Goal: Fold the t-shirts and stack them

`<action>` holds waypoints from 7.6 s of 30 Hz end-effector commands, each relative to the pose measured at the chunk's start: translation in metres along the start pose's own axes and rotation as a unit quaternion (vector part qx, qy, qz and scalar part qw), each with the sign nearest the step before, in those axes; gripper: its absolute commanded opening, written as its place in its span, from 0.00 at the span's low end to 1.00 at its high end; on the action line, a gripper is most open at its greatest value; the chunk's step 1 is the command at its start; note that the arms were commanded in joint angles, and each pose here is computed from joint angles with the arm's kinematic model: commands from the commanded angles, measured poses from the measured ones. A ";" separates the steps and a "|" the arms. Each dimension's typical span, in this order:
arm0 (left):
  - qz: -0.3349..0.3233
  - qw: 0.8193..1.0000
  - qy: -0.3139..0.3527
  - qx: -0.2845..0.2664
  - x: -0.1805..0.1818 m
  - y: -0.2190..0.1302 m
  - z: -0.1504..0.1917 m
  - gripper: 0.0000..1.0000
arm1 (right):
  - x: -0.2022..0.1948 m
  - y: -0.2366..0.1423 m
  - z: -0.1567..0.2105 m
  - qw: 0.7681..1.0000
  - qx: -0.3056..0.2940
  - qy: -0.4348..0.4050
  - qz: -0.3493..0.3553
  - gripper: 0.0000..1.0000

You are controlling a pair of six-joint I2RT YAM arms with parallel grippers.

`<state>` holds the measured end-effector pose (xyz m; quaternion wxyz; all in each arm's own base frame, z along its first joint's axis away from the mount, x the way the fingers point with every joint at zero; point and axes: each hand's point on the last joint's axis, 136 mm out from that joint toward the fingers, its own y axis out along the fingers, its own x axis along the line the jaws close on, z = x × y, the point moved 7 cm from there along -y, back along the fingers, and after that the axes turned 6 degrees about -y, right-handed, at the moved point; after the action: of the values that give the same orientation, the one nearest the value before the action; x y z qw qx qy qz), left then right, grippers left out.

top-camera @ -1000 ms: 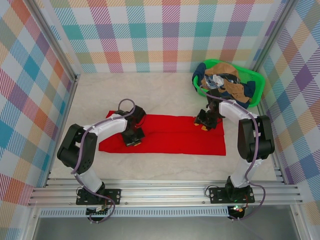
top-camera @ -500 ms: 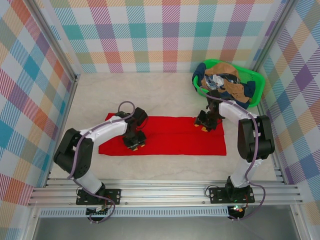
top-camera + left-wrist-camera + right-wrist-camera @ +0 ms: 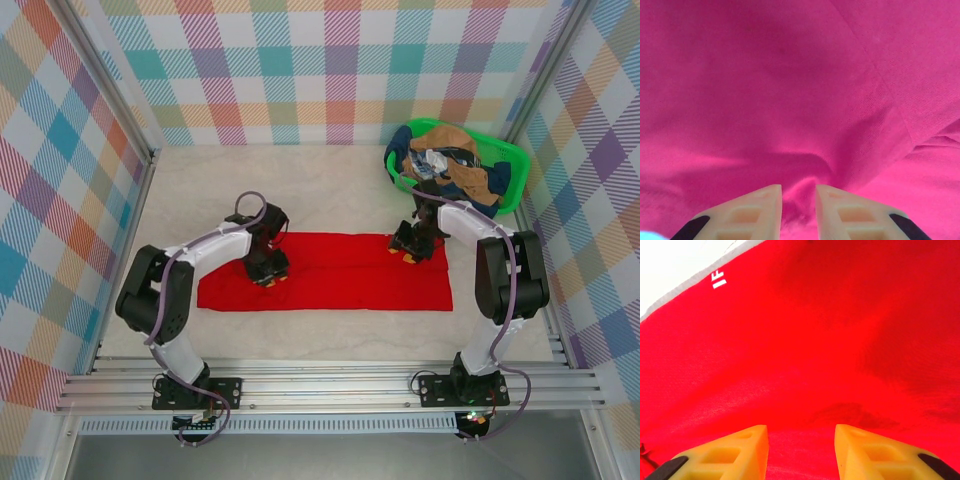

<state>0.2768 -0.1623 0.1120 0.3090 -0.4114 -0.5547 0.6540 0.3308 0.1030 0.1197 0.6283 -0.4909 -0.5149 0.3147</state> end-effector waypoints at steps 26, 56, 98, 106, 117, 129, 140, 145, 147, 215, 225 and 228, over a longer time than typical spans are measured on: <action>0.002 0.997 0.076 -0.021 0.005 -0.026 0.027 0.28 | 0.000 -0.005 0.010 1.000 0.000 -0.003 -0.012 0.39; 0.019 0.983 0.177 0.051 -0.016 0.015 0.043 0.11 | 0.001 -0.003 0.010 1.000 0.002 0.003 -0.015 0.40; 0.047 0.980 -0.184 -0.064 -0.084 0.053 -0.225 0.22 | 0.003 0.038 0.111 0.988 0.134 0.030 0.068 0.35; 0.143 0.975 -0.158 -0.064 -0.150 0.077 -0.230 0.24 | 0.050 0.066 0.156 0.984 0.172 -0.003 0.050 0.35; 0.235 0.958 -0.152 -0.058 -0.182 0.094 -0.243 0.24 | 0.104 0.103 0.158 0.983 0.178 0.032 0.003 0.35; 0.165 0.955 -0.106 -0.223 -0.151 -0.082 -0.236 0.48 | 0.104 0.018 0.140 0.998 0.028 -0.045 0.016 0.47; 0.083 0.994 -0.050 -0.054 -0.043 -0.080 -0.064 0.46 | 0.037 -0.020 0.159 0.996 0.068 -0.053 0.003 0.46; 0.043 0.993 -0.007 0.114 0.020 -0.032 0.063 0.47 | 0.023 -0.016 0.184 0.989 0.141 -0.052 0.001 0.45; 0.057 0.987 -0.004 0.147 0.032 -0.016 0.098 0.48 | 0.021 -0.010 0.189 0.987 0.155 -0.049 -0.004 0.45; -0.013 0.983 0.069 0.172 0.052 0.008 0.141 0.00 | 0.017 0.031 0.210 0.976 0.210 -0.047 0.037 0.00; 0.072 0.983 0.086 0.144 0.050 -0.044 0.157 0.00 | 0.024 -0.013 0.232 0.974 0.218 -0.064 -0.017 0.00; 0.093 0.988 0.067 0.101 0.039 -0.056 0.145 0.00 | 0.039 -0.022 0.219 0.978 0.199 -0.059 -0.035 0.00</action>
<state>0.1185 -0.1880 0.1522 0.3514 -0.4722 -0.3899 0.7082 0.1204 0.1904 0.1351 0.6846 -0.3171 -0.4932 0.4332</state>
